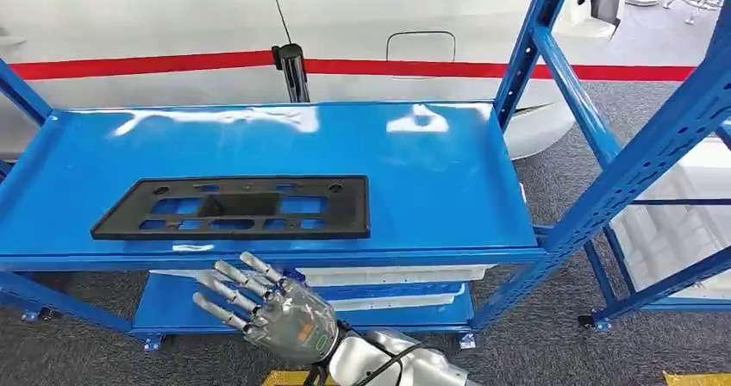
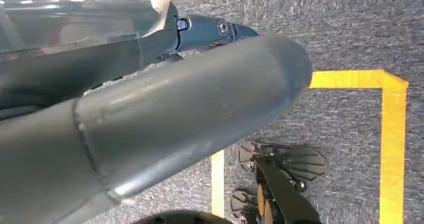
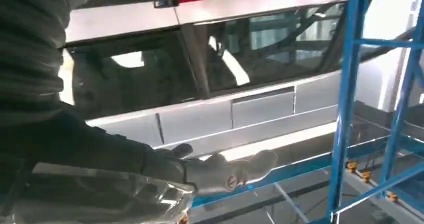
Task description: Take the parts from the cabinet and place them on the table.
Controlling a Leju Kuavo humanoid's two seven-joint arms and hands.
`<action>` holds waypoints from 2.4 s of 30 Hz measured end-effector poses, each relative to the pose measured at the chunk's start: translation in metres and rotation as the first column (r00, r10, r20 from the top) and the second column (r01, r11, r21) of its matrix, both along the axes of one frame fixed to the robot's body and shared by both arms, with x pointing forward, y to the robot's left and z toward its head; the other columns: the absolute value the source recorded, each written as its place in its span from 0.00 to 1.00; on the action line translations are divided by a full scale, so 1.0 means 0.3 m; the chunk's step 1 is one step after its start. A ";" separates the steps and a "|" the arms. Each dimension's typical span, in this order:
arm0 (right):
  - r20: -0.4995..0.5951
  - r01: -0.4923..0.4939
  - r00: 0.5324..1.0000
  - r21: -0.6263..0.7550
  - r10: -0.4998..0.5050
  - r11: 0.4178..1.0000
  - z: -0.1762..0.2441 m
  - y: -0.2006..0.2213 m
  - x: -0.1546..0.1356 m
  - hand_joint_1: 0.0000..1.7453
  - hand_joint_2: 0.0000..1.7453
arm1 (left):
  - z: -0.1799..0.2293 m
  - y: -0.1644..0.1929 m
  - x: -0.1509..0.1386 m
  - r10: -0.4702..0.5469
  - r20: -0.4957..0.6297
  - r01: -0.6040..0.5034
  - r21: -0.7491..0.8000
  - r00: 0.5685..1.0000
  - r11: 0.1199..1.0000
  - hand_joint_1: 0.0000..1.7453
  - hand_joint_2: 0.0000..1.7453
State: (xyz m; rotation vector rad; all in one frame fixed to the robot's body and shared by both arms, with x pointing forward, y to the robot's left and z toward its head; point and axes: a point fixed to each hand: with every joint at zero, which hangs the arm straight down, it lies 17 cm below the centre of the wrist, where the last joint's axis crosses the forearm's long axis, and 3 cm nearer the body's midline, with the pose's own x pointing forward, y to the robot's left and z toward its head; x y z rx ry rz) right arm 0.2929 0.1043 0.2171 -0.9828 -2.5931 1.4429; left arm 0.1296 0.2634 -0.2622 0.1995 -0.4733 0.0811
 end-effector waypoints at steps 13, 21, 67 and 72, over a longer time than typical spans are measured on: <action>-0.048 -0.014 0.999 -0.010 0.013 1.000 -0.016 0.053 0.031 0.00 1.00 | 0.000 0.011 -0.002 0.026 -0.003 -0.026 0.015 1.000 1.000 0.00 0.00; -0.086 0.015 0.996 0.000 -0.014 1.000 0.018 0.105 0.123 0.00 1.00 | -0.002 0.016 -0.011 0.063 -0.017 -0.062 0.021 0.998 0.998 0.00 0.00; -0.153 0.751 0.611 -0.198 -0.777 0.630 -0.269 -0.601 0.767 1.00 1.00 | 0.006 -0.056 0.023 -0.135 0.014 0.135 -0.011 0.991 0.991 0.00 0.00; -0.155 0.747 0.619 -0.186 -0.770 0.638 -0.262 -0.605 0.768 1.00 1.00 | 0.007 -0.057 0.024 -0.140 0.015 0.140 -0.010 0.990 0.990 0.00 0.00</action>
